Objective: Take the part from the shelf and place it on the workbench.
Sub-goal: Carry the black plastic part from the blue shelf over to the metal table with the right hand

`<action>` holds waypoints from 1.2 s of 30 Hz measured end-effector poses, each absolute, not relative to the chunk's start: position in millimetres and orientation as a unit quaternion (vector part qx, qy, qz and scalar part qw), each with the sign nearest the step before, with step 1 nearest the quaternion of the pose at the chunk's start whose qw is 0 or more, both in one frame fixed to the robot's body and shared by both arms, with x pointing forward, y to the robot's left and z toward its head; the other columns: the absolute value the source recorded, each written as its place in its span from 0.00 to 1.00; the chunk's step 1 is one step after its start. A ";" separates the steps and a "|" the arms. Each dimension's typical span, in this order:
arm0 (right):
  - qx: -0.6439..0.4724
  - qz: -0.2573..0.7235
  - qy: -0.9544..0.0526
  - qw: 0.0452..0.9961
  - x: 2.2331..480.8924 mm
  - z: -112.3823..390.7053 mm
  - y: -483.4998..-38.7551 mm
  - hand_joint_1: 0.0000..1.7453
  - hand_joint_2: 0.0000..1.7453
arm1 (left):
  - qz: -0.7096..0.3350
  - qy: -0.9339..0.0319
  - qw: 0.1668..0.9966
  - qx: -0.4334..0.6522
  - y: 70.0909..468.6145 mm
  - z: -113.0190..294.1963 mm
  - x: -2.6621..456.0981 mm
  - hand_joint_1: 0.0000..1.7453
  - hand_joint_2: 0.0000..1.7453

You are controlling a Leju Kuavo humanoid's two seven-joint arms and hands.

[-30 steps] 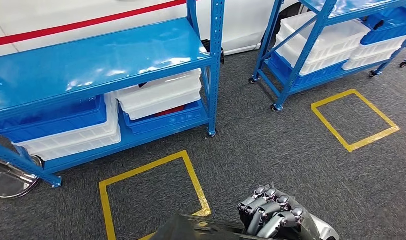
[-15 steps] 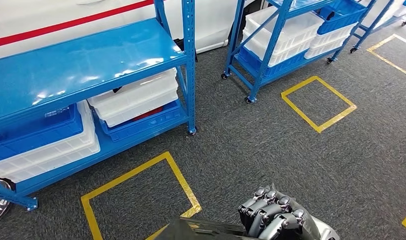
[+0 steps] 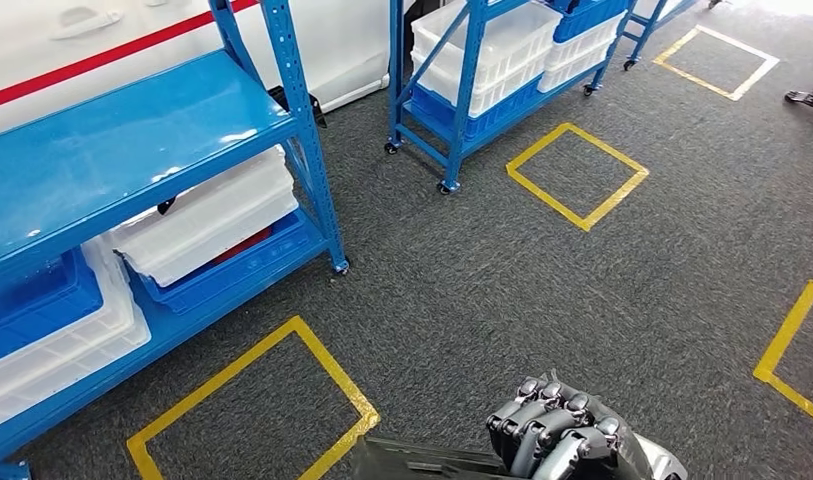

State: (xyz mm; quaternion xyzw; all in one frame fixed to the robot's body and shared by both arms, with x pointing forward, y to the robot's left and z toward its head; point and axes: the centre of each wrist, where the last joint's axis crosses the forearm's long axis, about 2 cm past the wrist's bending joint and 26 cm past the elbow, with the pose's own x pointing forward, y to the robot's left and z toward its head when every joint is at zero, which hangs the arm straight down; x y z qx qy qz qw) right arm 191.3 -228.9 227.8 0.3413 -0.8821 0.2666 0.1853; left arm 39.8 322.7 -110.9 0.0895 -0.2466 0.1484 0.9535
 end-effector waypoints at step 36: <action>0.299 0.249 -0.907 0.159 197.7 241.9 -226.3 1.00 1.00 | 0.164 -0.232 0.952 0.116 344.1 -109.7 35.7 0.00 1.00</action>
